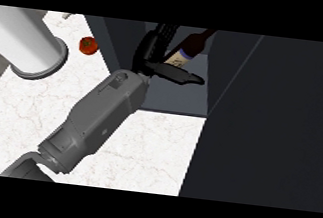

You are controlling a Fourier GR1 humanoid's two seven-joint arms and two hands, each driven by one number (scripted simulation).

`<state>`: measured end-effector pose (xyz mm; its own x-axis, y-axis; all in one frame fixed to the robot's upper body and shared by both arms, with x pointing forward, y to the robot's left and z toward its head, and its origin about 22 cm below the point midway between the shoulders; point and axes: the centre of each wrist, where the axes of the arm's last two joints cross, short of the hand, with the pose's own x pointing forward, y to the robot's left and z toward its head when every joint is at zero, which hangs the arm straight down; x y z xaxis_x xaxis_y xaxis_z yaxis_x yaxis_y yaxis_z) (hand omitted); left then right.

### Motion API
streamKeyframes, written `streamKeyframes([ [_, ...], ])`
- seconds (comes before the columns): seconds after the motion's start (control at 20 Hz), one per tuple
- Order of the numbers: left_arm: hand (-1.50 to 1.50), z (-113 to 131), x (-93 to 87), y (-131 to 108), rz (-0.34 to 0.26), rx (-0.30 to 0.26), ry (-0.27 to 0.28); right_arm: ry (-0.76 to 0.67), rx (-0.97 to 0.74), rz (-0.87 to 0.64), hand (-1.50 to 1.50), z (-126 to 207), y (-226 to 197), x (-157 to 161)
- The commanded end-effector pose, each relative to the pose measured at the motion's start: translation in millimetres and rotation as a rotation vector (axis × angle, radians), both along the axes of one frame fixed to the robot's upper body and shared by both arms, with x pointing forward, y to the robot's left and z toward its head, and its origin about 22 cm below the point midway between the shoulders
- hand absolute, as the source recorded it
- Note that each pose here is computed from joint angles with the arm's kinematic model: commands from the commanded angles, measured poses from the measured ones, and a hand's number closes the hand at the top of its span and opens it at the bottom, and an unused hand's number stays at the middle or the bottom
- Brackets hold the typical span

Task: Pick up the wine, place it into the cabinet and close the cabinet

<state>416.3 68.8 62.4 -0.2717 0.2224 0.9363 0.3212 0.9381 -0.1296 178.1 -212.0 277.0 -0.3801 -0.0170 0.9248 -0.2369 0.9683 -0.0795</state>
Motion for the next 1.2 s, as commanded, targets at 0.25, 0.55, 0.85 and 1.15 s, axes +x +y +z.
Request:
streamKeyframes([
  [0.25,-1.50,2.4,-75.7,-35.9,-0.082,-0.045,0.011,-0.020,-0.003,0.029,-1.50,7.2,11.4,-6.2],
  [0.55,-1.50,21.2,-129.7,-50.7,-0.028,-0.099,0.007,-0.036,0.003,0.052,-1.50,6.8,18.1,-12.7],
  [0.85,-1.50,17.7,-174.7,-44.8,0.015,-0.178,0.017,-0.050,-0.001,0.040,-1.50,4.0,11.7,-23.5],
  [1.15,1.50,17.9,-228.9,-32.6,0.046,-0.232,0.064,-0.035,-0.013,0.019,-1.50,5.4,17.3,-16.1],
])
